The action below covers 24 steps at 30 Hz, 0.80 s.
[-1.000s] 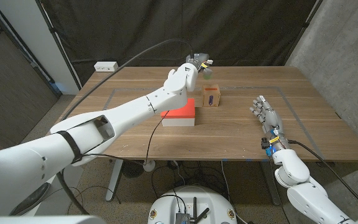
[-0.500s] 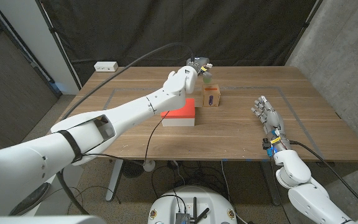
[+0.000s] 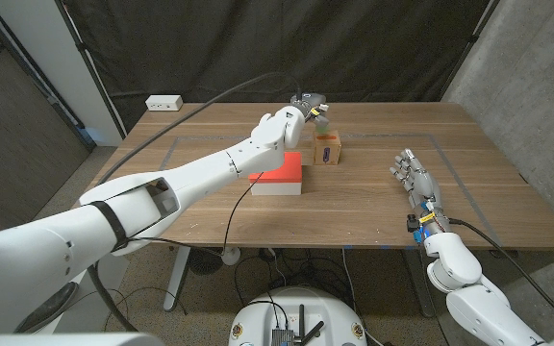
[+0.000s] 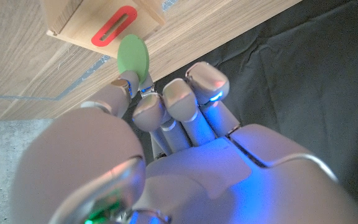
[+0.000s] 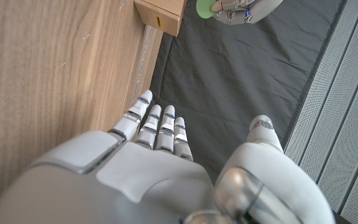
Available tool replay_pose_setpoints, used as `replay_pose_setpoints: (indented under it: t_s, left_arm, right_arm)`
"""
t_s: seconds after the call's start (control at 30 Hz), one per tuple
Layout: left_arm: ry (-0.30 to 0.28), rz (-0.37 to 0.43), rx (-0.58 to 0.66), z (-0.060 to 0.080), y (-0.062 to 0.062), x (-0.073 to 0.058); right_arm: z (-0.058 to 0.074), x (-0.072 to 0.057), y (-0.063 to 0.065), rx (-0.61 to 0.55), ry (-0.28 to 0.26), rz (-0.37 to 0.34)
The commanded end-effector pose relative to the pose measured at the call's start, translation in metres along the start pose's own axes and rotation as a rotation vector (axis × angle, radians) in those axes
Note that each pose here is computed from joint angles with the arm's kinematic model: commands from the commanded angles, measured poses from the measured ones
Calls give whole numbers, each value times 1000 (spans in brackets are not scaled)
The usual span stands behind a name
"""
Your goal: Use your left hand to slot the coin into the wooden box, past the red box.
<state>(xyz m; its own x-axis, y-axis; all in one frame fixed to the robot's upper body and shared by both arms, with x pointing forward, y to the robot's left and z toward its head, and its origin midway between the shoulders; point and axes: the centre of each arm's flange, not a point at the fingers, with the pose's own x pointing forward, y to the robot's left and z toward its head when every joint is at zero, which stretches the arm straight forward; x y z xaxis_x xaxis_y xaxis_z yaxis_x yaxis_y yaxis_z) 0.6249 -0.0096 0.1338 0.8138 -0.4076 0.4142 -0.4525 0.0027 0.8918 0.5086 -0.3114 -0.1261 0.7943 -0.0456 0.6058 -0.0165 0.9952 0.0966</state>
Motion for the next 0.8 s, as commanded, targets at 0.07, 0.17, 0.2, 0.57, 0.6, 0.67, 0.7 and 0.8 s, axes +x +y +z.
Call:
replay_pose_setpoints:
  t_s: [0.07, 0.17, 0.2, 0.57, 0.6, 0.67, 0.7, 0.8]
  left_arm:
    - [-27, 16, 17, -1, -4, 5]
    - [-34, 22, 8, -2, -5, 6]
    - [-38, 24, 10, -2, -6, 7]
    - [-59, 14, 16, -1, -10, 10]
    - [-62, 12, 15, -1, -10, 11]
    - [-68, 10, 12, -1, -11, 11]
    - [-71, 7, 13, -1, -12, 12]
    - [-78, 1, 11, -1, -14, 13]
  right_arm:
    - [-1, 0, 0, -5, 4, 0]
    - [-1, 0, 0, -1, 3, -3]
    - [-1, 1, 0, -2, 3, -2]
    - [-1, 3, 0, -4, 4, -1]
    - [-2, 3, 0, -4, 4, -1]
    - [-2, 3, 0, -6, 4, 0]
    - [-2, 3, 0, -4, 5, -1]
    - [-2, 3, 0, 2, 8, -6]
